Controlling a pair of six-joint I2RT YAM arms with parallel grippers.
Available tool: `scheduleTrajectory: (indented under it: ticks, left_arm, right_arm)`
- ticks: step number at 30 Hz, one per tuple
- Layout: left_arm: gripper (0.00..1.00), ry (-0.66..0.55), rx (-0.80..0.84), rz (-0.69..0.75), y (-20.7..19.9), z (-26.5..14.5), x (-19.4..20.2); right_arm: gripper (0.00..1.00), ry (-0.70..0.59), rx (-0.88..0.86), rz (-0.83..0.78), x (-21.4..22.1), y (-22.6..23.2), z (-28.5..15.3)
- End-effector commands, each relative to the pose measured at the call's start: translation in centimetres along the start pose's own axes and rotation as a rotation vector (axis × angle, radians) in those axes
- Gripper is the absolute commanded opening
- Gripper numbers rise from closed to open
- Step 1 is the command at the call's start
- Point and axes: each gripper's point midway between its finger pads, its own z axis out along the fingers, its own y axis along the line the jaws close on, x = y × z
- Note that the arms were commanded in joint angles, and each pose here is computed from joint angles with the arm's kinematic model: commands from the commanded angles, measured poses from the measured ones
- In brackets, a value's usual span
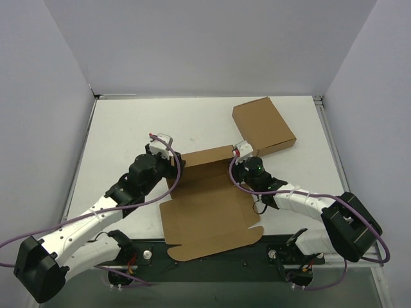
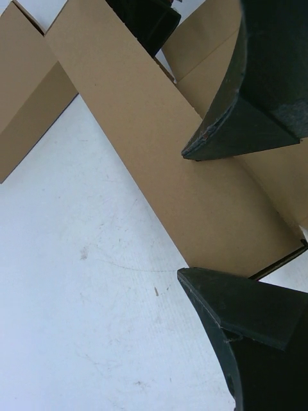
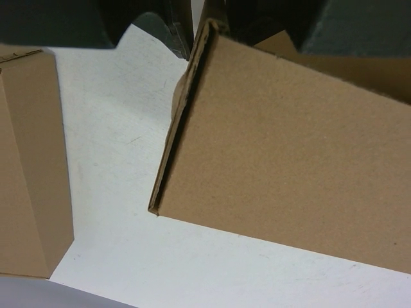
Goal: Fold the paper box
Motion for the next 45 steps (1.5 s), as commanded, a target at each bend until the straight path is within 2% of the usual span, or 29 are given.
scheduleTrajectory:
  ticks: [1,4,14,23,29,31,32,37,45]
  left_arm:
    - [0.77,-0.054,-0.001,-0.001,0.3,0.2,-0.1]
    - [0.77,-0.048,0.003,-0.015,0.4,0.1,0.8]
    - [0.77,-0.034,0.022,-0.035,0.2,0.0,2.2]
    - [0.76,-0.025,0.021,-0.037,0.2,0.1,2.6]
    - [0.75,-0.023,0.010,-0.032,0.5,0.3,2.7]
    - [0.73,-0.010,0.011,-0.026,0.4,0.3,3.0]
    - [0.73,-0.011,0.013,-0.025,0.4,0.4,2.9]
    - [0.72,-0.012,0.024,-0.016,0.2,0.4,2.7]
    - [0.72,0.007,0.039,-0.007,-0.1,0.5,2.8]
  right_arm:
    - [0.25,-0.018,0.084,0.033,-1.0,-0.9,0.5]
    - [0.23,-0.017,0.118,0.078,-0.7,-1.1,0.7]
    - [0.03,0.003,0.313,0.210,0.7,-2.7,1.7]
    - [0.01,-0.006,0.471,0.283,1.7,-4.5,1.5]
    - [0.06,-0.041,0.463,0.303,1.6,-4.3,1.9]
    - [0.15,-0.045,0.404,0.287,2.0,-3.6,2.0]
    - [0.18,-0.086,0.378,0.294,1.2,-3.3,2.2]
    - [0.30,-0.127,0.301,0.222,0.9,-2.6,2.0]
    - [0.33,-0.190,0.247,0.189,-0.5,-1.9,2.0]
